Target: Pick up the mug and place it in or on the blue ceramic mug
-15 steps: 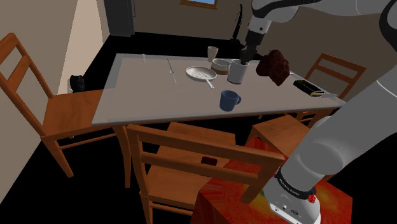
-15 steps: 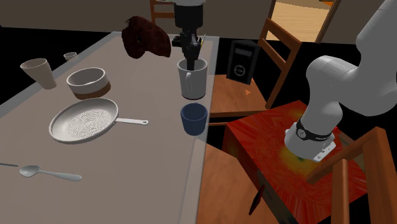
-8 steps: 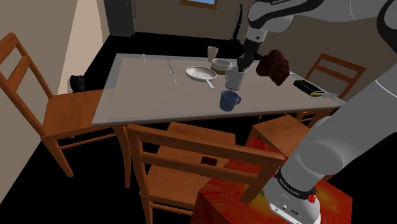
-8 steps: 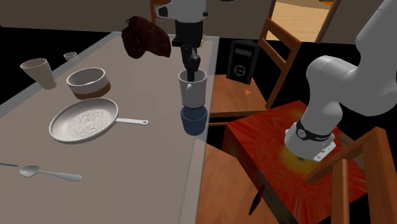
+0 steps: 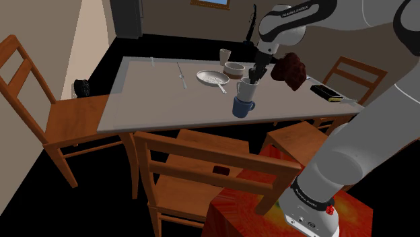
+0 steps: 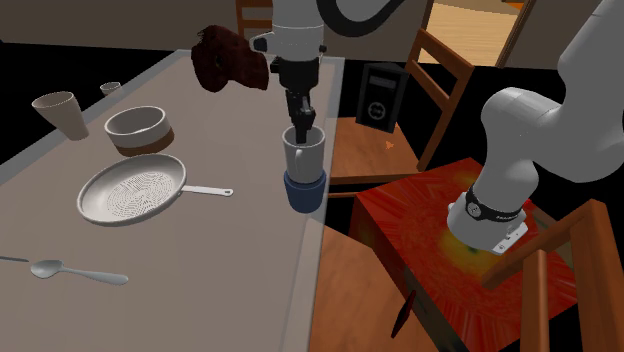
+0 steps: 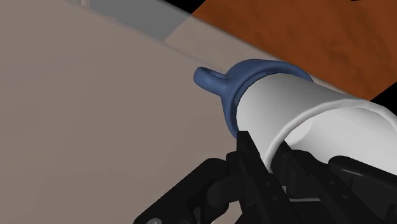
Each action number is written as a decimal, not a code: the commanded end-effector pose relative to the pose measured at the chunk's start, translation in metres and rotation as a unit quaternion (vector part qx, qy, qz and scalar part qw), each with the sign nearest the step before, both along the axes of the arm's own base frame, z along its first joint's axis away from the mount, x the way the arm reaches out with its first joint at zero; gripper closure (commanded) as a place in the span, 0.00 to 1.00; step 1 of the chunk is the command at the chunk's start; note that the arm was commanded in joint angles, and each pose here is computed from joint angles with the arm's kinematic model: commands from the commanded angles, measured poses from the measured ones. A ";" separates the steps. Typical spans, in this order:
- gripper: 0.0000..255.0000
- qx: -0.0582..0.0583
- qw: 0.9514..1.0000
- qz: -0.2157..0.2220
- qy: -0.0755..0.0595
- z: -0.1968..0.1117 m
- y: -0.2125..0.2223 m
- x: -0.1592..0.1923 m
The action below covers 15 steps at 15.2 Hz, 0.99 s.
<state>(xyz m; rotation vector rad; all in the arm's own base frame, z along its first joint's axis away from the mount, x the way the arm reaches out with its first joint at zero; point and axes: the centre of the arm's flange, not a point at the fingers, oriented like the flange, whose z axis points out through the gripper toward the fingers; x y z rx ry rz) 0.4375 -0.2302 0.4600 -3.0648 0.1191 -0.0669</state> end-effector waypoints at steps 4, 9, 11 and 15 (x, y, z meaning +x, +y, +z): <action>1.00 0.000 1.000 0.000 0.000 -0.003 0.000 0.000; 0.00 0.000 1.000 0.000 0.000 -0.003 0.000 0.000; 0.00 0.000 1.000 0.000 0.000 -0.002 0.000 0.000; 0.00 0.000 1.000 0.000 0.000 0.024 -0.002 -0.001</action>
